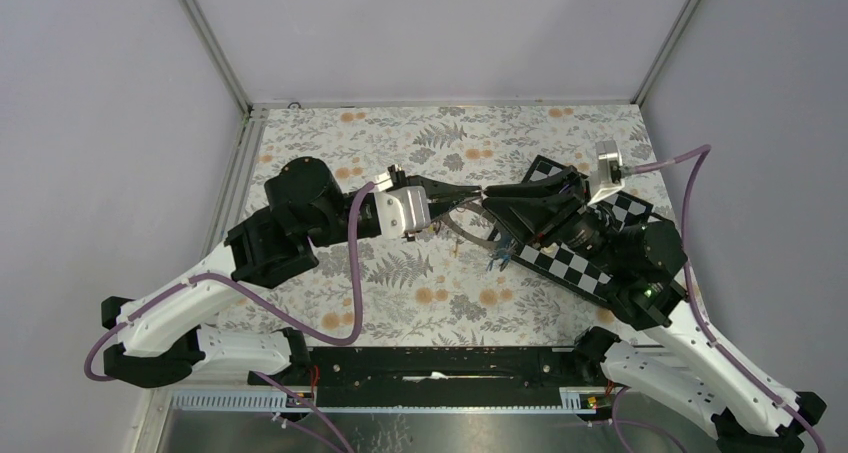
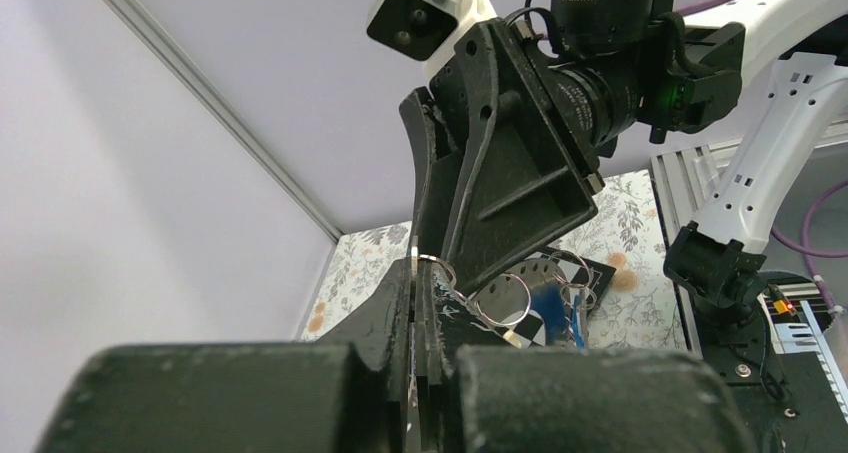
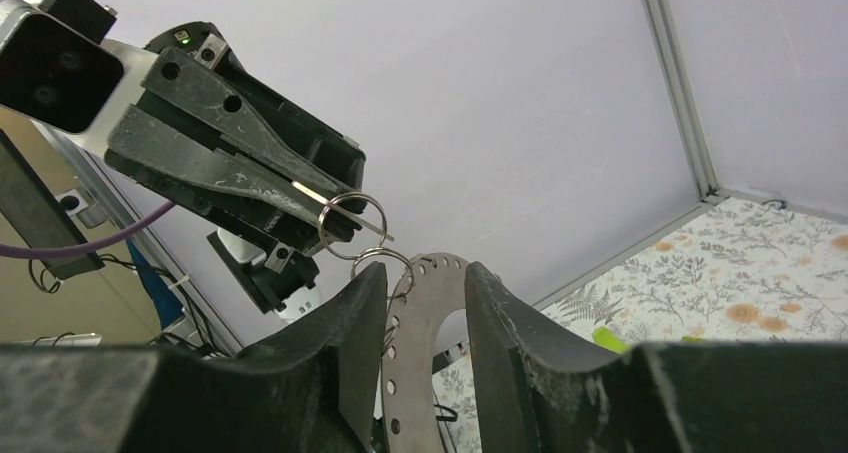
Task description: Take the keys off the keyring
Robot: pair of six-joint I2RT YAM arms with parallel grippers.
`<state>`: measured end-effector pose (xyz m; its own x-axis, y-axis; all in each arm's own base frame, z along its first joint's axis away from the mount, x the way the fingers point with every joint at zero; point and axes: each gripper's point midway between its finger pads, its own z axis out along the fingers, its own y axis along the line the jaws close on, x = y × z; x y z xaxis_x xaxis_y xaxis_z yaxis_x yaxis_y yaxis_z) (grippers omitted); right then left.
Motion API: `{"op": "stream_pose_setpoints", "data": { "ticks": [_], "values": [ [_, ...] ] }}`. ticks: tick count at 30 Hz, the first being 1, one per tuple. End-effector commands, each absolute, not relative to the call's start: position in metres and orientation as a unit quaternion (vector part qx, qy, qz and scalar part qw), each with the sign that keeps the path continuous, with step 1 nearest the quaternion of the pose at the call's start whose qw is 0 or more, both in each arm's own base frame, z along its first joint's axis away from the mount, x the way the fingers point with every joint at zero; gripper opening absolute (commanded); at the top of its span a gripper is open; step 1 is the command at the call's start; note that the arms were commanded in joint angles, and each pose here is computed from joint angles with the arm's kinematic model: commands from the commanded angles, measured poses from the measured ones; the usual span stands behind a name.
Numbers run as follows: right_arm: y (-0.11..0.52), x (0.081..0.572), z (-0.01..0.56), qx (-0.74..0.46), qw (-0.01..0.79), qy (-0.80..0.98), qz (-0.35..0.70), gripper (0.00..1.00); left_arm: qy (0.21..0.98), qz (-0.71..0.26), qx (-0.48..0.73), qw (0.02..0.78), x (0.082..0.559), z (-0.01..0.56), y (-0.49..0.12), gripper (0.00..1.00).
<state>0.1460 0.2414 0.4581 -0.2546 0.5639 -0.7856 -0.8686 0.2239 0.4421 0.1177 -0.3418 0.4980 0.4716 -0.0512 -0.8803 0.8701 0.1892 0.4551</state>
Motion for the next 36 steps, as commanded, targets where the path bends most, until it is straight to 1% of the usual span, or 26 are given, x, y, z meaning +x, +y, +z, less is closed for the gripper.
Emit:
{"op": "stream_pose_setpoints", "data": {
  "ticks": [1, 12, 20, 24, 31, 33, 36],
  "values": [
    [0.244, 0.141, 0.463, -0.154, 0.587, 0.495, 0.622, 0.42, 0.325, -0.356, 0.506, 0.715, 0.109, 0.542, -0.330, 0.00],
    [0.242, 0.139, 0.465, -0.160, 0.592, 0.490, 0.620, 0.41, 0.332, -0.352, 0.508, 0.713, 0.111, 0.538, -0.332, 0.00],
    [0.215, 0.129, 0.479, -0.221, 0.666, 0.483, 0.523, 0.46, 0.361, -0.329, 0.496, 0.718, 0.125, 0.532, -0.331, 0.00],
    [0.213, 0.110, 0.487, -0.249, 0.661, 0.459, 0.539, 0.43, 0.376, -0.317, 0.493, 0.718, 0.134, 0.526, -0.335, 0.00],
    [0.229, 0.084, 0.483, -0.310, 0.611, 0.433, 0.585, 0.42, 0.389, -0.307, 0.487, 0.719, 0.143, 0.523, -0.341, 0.00],
    [0.234, 0.084, 0.475, -0.321, 0.603, 0.434, 0.587, 0.43, 0.389, -0.307, 0.486, 0.720, 0.143, 0.524, -0.340, 0.00],
    [0.236, 0.085, 0.466, -0.336, 0.615, 0.417, 0.579, 0.46, 0.388, -0.309, 0.487, 0.720, 0.142, 0.524, -0.341, 0.00]
  ]
}}
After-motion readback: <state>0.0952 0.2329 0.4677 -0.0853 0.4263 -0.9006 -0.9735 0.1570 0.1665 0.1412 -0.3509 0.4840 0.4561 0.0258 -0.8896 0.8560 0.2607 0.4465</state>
